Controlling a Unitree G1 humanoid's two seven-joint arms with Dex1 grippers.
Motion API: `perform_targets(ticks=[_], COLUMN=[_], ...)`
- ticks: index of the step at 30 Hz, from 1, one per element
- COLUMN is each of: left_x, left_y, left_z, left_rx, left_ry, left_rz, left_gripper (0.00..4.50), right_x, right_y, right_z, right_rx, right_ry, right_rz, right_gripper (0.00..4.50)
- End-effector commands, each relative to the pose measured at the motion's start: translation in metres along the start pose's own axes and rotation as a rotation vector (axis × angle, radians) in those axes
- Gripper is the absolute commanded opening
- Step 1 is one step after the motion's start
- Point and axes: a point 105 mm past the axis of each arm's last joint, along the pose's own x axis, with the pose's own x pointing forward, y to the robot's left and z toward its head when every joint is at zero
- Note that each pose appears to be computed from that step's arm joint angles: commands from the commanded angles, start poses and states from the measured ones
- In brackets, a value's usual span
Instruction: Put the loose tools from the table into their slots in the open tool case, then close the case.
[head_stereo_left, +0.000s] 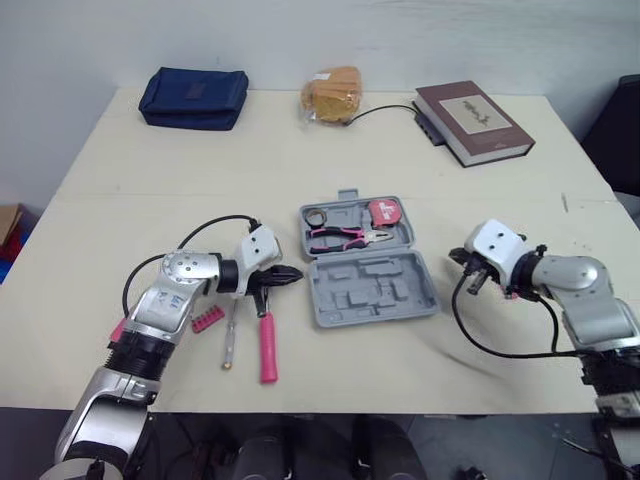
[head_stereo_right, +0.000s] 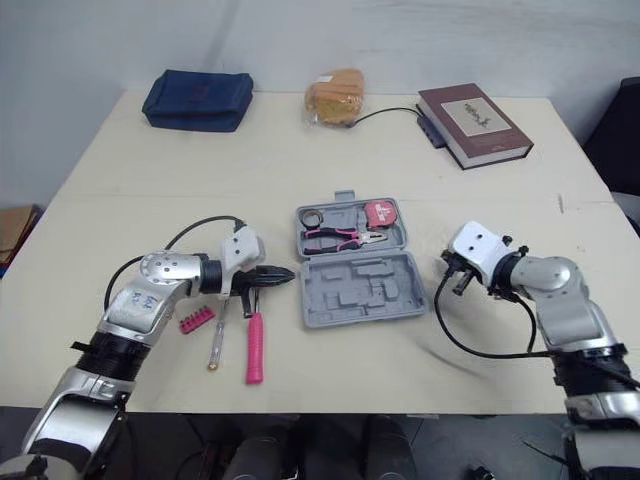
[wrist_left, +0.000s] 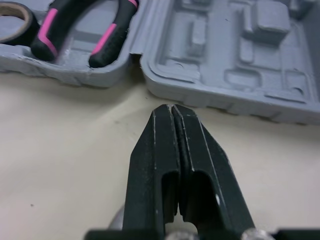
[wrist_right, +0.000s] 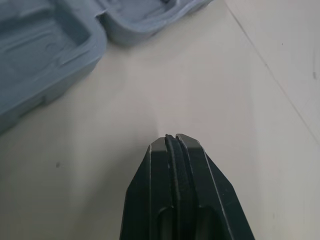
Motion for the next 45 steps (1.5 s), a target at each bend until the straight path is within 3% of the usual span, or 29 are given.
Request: perform_targets(ticks=[1,14,26,35,40,45], left_x=[0.002,0.027,0.046,0.038,0.033,0.027], left_y=[0.006,0.006,-0.019,-0.044,-0.042,-0.034], left_z=[0.011,0.014,0.018,0.01,0.004,0.008], left_rx=[0.02,0.012,0.072,0.144,0.133,0.144], left_ry=[-0.031,-0.014,-0.041,0.002,0.012,-0.024], left_rz=[0.04,0.056,-0.116,-0.301,-0.271,-0.231], left_gripper=[0.0,0.0,0.0,0.0,0.0,0.0], right_x=[0.007,0.037,0.007,-0.017,-0.022,-0.029], right_y=[-0.009,0.009,0.045,0.069,0.085,0.079], right_z=[0.009,0.019,0.021,0.021,0.021,0.015], right_rx=[-0.031,-0.021,0.025,0.056,0.076,0.081], right_ry=[-0.028,-0.071,-0.089,-0.064,-0.064,-0.046], right_rz=[-0.016,0.1,0.201,0.233,0.249,0.199], right_gripper=[0.03,0.03,0.03,0.03,0.03,0.03])
